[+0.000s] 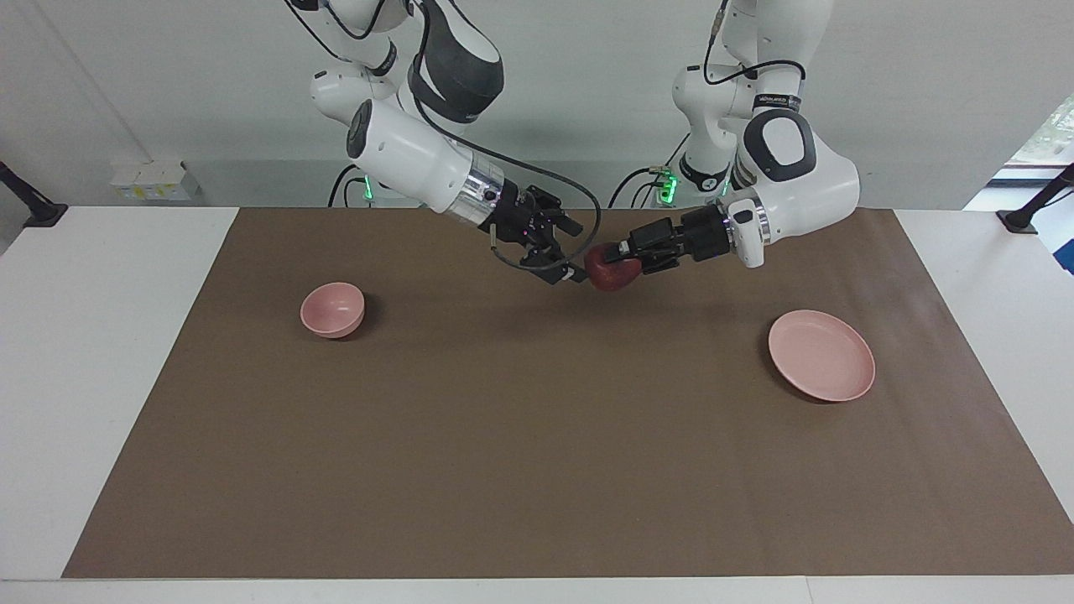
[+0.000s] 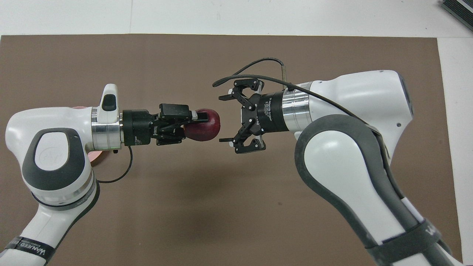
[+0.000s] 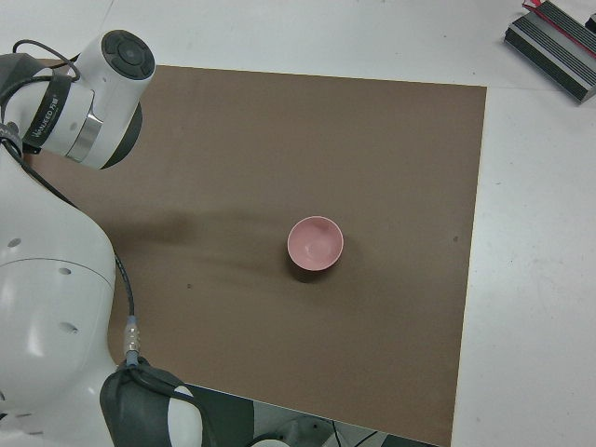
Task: Move apple from plate to bowl
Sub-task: 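Carry the apple toward the right gripper and close the right gripper on it, then open the left gripper and pull it back from the apple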
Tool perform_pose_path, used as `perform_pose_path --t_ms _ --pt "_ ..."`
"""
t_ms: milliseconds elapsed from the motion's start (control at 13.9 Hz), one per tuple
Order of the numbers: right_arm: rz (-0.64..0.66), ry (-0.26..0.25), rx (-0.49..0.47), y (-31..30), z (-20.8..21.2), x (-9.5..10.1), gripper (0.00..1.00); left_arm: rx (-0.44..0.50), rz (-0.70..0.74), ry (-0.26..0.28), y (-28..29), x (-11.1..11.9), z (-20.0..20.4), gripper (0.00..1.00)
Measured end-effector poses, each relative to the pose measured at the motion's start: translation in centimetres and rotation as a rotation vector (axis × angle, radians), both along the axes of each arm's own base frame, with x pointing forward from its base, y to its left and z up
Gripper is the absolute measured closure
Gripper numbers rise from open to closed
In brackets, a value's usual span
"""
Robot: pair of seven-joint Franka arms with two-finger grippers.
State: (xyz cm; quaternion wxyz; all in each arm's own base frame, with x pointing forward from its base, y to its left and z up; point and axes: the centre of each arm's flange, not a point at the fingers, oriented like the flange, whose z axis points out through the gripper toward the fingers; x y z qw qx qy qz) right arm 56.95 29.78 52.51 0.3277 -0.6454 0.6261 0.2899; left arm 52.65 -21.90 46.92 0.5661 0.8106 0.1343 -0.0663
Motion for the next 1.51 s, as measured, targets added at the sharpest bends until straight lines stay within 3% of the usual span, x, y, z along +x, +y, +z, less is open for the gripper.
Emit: perform_pose_path --t_ms 359,575,1077,1293,1508 --pt "0.001 0.010 -0.021 3.0 -3.2 0.0 0.00 -0.001 -0.007 -0.004 -0.4 -0.2 0.2 0.30" --pt "0.009 0.021 -0.022 3.0 -3.6 0.0 0.25 0.004 0.006 -0.014 -0.2 -0.1 0.2 0.30" --pt "0.009 0.021 -0.022 2.9 -3.5 0.1 0.26 0.004 0.009 -0.013 -0.3 -0.1 0.2 0.31" --pt "0.011 0.005 -0.045 2.3 -3.6 0.4 0.29 -0.002 0.030 0.024 -0.2 -0.4 1.6 0.01" --pt "0.047 -0.026 -0.132 1.4 -4.1 0.7 0.29 0.037 0.043 0.013 1.0 -0.8 4.2 0.00"
